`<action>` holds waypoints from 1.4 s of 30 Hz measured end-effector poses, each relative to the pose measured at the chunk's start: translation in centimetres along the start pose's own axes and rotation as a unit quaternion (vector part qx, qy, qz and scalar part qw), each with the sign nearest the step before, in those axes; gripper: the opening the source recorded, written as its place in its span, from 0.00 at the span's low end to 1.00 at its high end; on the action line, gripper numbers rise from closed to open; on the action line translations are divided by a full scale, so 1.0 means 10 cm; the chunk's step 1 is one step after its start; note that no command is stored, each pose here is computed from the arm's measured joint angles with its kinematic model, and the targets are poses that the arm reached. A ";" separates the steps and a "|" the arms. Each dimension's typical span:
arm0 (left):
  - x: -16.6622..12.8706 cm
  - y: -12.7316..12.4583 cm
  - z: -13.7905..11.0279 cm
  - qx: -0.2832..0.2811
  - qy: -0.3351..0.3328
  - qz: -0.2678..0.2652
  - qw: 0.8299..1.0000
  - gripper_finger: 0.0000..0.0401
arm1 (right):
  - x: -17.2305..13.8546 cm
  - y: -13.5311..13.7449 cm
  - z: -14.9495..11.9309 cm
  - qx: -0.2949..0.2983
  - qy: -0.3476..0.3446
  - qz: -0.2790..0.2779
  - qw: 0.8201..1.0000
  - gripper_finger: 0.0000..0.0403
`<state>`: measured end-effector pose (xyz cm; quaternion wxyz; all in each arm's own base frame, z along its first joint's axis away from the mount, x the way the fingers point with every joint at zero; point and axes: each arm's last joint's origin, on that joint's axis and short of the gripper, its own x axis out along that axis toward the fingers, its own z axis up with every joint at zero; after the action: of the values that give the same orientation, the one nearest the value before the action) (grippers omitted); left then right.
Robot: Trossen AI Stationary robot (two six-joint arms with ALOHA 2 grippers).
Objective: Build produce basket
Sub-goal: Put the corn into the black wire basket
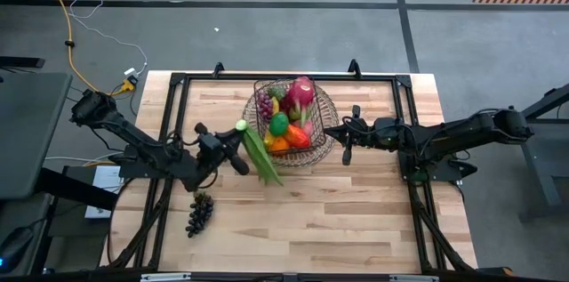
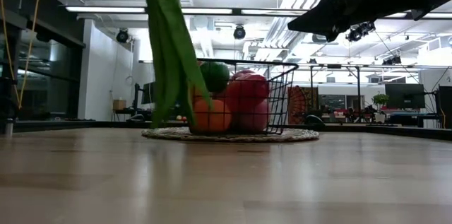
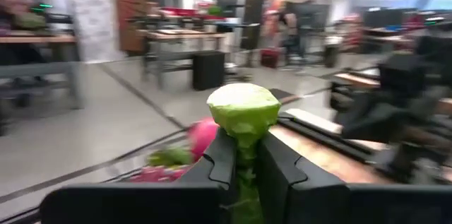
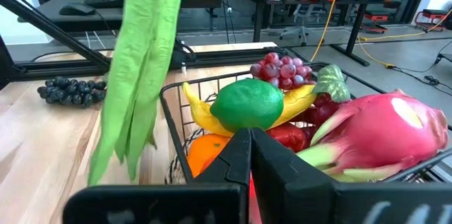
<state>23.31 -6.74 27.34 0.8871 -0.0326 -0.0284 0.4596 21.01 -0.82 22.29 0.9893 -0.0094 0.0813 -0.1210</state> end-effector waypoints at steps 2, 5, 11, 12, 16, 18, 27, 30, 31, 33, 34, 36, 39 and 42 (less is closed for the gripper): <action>-0.01 0.01 0.00 0.007 0.001 0.024 1.000 0.05 | 0.00 0.00 0.00 0.000 0.000 0.000 1.000 0.00; -0.02 0.01 0.00 0.013 0.001 0.029 0.999 0.05 | 0.00 0.00 0.00 0.000 0.000 0.000 1.000 0.00; -0.02 0.01 0.00 0.013 0.001 0.018 1.000 0.05 | 0.00 0.00 0.00 0.000 0.000 0.000 1.000 0.00; -0.02 0.00 0.00 0.012 0.000 0.005 1.000 0.05 | 0.00 0.00 0.00 0.000 0.000 0.000 1.000 0.00; -0.03 -0.08 0.01 0.001 -0.005 -0.138 0.990 0.05 | 0.00 0.00 0.00 0.000 0.000 0.000 1.000 0.00; -0.04 -0.14 0.05 -0.009 -0.010 -0.224 0.974 0.05 | 0.00 0.00 0.00 0.000 0.000 0.000 1.000 0.00; -0.10 -0.25 0.15 0.006 -0.034 -0.388 0.921 0.05 | 0.00 0.00 0.00 0.000 0.002 0.000 1.000 0.00; -0.09 -0.25 0.15 0.007 -0.034 -0.382 0.924 0.05 | 0.00 0.00 0.00 0.000 0.002 0.000 1.000 0.00; -0.09 -0.24 0.15 0.008 -0.033 -0.379 0.925 0.05 | 0.00 0.00 0.00 0.000 0.002 0.000 1.000 0.00; -0.09 -0.24 0.14 0.011 -0.030 -0.374 0.927 0.05 | 0.00 0.00 0.00 0.011 0.002 0.001 1.000 0.00; -0.09 -0.24 0.14 0.013 -0.029 -0.373 0.927 0.05 | 0.00 0.00 0.00 0.023 -0.001 0.005 1.000 0.00; -0.09 -0.24 0.13 0.014 -0.026 -0.372 0.928 0.05 | 0.00 0.02 0.04 0.044 -0.018 0.031 0.998 0.00; -0.08 -0.24 0.12 0.011 -0.022 -0.358 0.933 0.05 | -0.01 0.07 0.12 0.064 -0.055 0.097 0.992 0.00; -0.05 -0.22 0.11 0.013 -0.015 -0.346 0.938 0.05 | -0.02 0.15 0.16 0.074 -0.081 0.142 0.984 0.02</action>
<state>24.78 -8.37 28.60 0.9911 -0.0024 -0.0450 0.1250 21.46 0.64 23.86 0.9977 0.0656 -0.0077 0.0159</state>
